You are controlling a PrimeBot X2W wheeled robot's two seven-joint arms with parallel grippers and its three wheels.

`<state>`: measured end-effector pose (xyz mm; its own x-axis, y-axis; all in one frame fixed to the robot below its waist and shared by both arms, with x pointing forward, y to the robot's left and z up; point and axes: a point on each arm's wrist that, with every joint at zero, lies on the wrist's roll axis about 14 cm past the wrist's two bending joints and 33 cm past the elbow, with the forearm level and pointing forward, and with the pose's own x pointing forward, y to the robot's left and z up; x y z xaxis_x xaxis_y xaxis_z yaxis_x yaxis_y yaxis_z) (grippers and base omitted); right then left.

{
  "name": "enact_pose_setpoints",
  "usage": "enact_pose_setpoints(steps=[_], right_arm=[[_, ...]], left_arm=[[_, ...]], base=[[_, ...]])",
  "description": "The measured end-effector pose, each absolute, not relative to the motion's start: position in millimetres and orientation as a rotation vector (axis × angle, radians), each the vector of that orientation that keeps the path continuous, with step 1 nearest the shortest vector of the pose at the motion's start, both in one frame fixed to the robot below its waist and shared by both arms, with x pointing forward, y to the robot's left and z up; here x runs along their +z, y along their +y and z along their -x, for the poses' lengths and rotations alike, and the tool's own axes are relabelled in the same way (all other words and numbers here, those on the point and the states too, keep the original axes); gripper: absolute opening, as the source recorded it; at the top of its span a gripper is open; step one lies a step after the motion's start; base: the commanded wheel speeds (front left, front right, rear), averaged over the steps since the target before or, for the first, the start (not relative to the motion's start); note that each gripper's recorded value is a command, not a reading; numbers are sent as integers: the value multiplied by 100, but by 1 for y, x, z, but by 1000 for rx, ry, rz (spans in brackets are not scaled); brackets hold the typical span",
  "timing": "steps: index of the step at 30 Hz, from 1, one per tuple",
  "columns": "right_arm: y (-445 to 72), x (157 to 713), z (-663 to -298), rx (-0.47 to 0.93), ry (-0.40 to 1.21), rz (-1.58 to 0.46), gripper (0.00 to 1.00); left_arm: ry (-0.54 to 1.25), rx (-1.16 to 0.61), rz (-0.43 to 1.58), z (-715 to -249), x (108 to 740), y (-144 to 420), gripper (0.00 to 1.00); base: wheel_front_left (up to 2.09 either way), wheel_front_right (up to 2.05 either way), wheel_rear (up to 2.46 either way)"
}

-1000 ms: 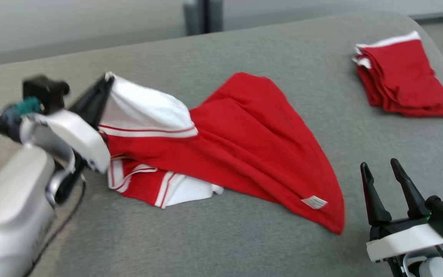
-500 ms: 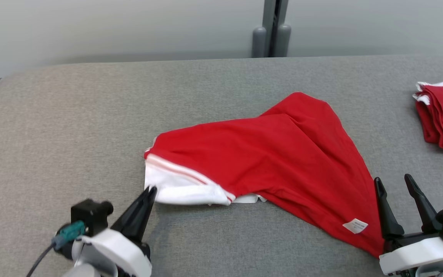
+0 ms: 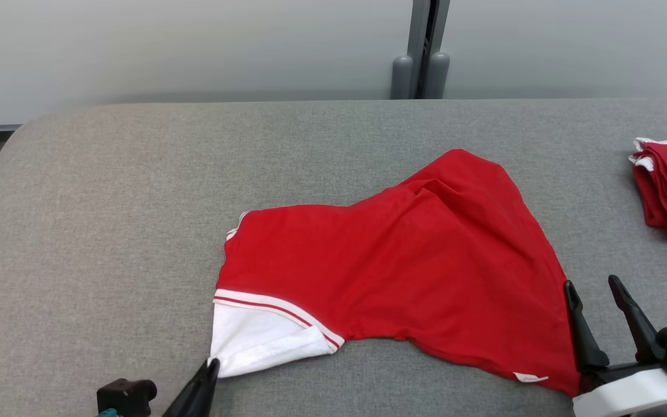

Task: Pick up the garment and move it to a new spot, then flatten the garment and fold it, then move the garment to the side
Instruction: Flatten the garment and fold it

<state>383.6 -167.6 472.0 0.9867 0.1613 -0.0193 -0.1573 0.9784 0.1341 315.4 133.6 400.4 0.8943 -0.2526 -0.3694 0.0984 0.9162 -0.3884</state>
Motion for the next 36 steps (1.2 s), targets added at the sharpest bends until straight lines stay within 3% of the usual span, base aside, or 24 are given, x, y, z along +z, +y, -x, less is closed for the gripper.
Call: enact_pose_setpoints(steps=[6,22,36], right_arm=[[-168,474,-382,160,25,-129,100],[-189,483,-367,99,-3,-116,100],[-206,475,-331,37,21,-120,100]], left_arm=[[378,-148,398,-324,407,141,100],[-20,29,273,-368,495,197,100],[-75,57,189,-360,503,206,100]], base=[[0,0,0],[0,0,0],[0,0,0]])
